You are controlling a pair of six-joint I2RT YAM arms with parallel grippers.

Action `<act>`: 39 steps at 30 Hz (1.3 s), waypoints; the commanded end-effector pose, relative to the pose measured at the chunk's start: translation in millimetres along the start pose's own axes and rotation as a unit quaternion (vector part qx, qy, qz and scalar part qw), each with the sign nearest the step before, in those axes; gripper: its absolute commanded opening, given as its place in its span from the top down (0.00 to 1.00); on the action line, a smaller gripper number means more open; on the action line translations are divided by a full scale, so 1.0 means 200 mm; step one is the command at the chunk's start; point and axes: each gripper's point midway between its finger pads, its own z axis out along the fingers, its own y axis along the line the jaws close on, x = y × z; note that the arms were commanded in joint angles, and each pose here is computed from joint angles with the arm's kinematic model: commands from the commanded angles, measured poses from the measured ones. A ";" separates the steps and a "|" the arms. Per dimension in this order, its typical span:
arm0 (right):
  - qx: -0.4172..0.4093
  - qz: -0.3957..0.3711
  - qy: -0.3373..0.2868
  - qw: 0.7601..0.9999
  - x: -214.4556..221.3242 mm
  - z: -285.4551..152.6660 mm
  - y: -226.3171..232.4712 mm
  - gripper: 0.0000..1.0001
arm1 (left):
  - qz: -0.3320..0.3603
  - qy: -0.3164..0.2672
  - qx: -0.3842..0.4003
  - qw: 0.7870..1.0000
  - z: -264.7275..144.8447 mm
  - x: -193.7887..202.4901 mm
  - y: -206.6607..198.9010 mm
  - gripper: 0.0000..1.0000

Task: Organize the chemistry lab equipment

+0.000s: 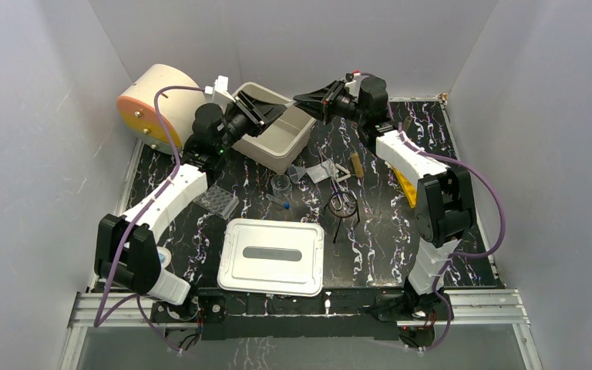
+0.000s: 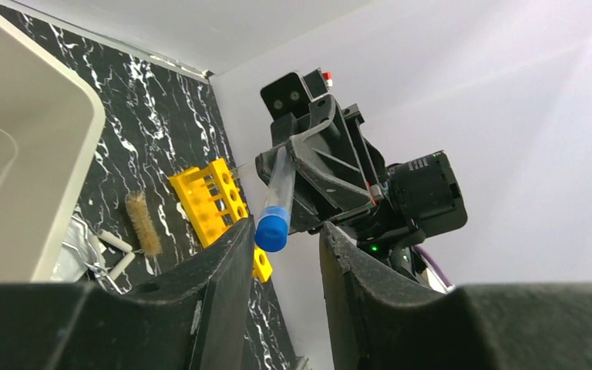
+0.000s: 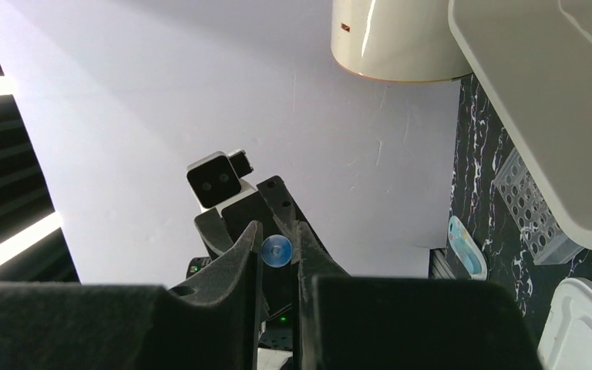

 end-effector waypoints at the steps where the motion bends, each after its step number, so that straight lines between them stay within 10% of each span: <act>1: -0.034 -0.034 0.000 0.999 0.06 -0.05 0.16 0.83 | 0.052 -0.048 0.037 0.997 -0.04 -0.14 -0.20 0.63; 16: -0.021 -0.037 0.009 0.999 0.09 -0.08 0.12 0.80 | 0.050 -0.033 0.047 0.997 -0.02 -0.09 -0.22 1.00; 22: -0.005 -0.060 -0.001 0.998 0.08 -0.11 0.08 0.39 | 0.082 -0.013 -0.026 0.996 -0.07 -0.08 -0.15 1.00; 26: 0.022 -0.100 -0.018 0.995 0.03 -0.15 0.07 0.33 | 0.122 0.016 -0.130 0.984 -0.22 -0.08 -0.05 1.00; 33: 0.132 -0.211 -0.063 0.966 -0.04 -0.25 -0.01 0.30 | 0.190 0.028 -0.349 0.917 -0.61 -0.19 0.15 1.00; 39: 0.191 -0.281 -0.094 0.936 -0.08 -0.33 -0.04 0.32 | 0.285 0.020 -0.509 0.812 -0.95 -0.32 0.39 1.00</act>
